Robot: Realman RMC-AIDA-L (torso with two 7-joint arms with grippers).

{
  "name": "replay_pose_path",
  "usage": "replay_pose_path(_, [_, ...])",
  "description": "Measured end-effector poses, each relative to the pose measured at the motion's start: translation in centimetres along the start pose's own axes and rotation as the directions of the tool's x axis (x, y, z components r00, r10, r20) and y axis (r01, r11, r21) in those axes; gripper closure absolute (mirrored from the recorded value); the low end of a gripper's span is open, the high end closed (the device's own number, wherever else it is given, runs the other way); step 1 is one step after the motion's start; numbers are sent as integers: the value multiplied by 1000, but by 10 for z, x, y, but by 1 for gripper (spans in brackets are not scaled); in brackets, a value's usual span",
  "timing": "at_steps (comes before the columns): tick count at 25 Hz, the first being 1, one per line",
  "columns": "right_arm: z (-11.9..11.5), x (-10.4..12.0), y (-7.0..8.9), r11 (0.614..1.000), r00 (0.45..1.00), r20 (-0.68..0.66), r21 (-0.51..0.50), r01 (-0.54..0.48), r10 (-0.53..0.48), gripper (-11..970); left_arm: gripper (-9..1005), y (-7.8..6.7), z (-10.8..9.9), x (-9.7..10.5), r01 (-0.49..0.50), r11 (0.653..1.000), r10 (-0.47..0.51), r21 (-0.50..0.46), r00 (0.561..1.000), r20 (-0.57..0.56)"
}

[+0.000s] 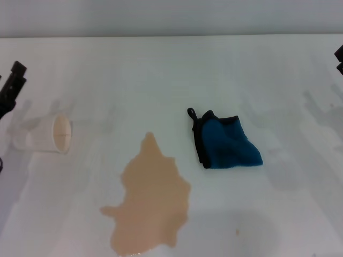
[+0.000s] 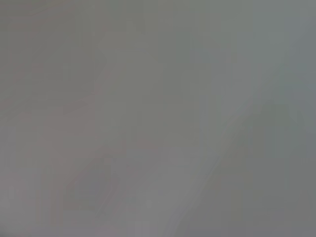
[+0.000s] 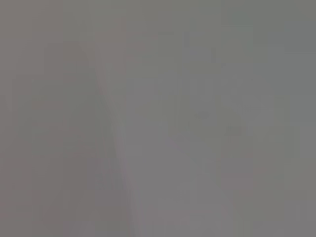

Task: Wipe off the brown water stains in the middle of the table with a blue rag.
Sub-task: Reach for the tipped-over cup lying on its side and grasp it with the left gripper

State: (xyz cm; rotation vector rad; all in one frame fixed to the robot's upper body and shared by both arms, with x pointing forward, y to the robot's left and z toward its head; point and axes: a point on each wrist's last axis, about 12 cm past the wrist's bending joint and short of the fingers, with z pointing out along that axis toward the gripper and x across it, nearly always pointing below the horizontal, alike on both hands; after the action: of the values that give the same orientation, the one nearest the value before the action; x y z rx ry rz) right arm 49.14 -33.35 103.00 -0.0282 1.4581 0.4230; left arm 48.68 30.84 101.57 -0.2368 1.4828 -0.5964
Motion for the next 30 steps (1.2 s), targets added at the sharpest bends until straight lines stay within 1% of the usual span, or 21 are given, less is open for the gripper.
replay_pose_path(2, [3, -1, 0, 1000, 1000, -4, -7, 6, -6, 90, 164, 2, 0, -2, 12, 1000, -12, -28, 1000, 27])
replay_pose_path(5, [6, 0, 0, 1000, 1000, -20, -18, 8, -8, 90, 163, 3, 0, -3, 22, 999, -20, -46, 999, 47])
replay_pose_path(8, [8, 0, -1, 1000, 999, -26, -12, -19, 18, 91, 163, 1, 4, -3, 25, 999, -23, -46, 998, 55])
replay_pose_path(11, [9, 2, -3, 999, 998, -35, 22, -46, 47, 91, 162, -1, 10, -3, 37, 999, -34, -39, 998, 57])
replay_pose_path(15, [16, 3, -4, 999, 998, -51, 34, -42, 44, 91, 162, -4, 15, -4, 33, 999, -31, -25, 998, 60])
replay_pose_path(17, [20, 1, -4, 999, 998, -43, 31, -34, 36, 91, 163, -3, 16, -6, 43, 999, -41, -32, 996, 73])
replay_pose_path(20, [24, -2, -6, 999, 999, -37, 34, -21, 22, 90, 163, 3, 17, -14, 99, 994, -92, -51, 988, 122])
replay_pose_path(22, [28, -4, -9, 999, 999, -38, 38, -8, 10, 90, 163, 6, 19, -21, 110, 993, -102, -49, 983, 151])
replay_pose_path(25, [33, -7, -11, 999, 999, -38, 42, 4, -2, 90, 162, 8, 24, -34, 73, 997, -69, -15, 982, 175])
replay_pose_path(26, [34, -8, -11, 999, 999, -38, 43, 7, -5, 90, 162, 9, 27, -40, 52, 999, -53, 11, 983, 176])
replay_pose_path(28, [36, -8, -12, 999, 999, -39, 45, 11, -9, 90, 162, 10, 32, -50, 27, 998, -36, 59, 986, 163])
replay_pose_path(30, [37, -9, -13, 999, 999, -42, 47, 13, -11, 91, 162, 13, 38, -62, 22, 995, -36, 101, 990, 134])
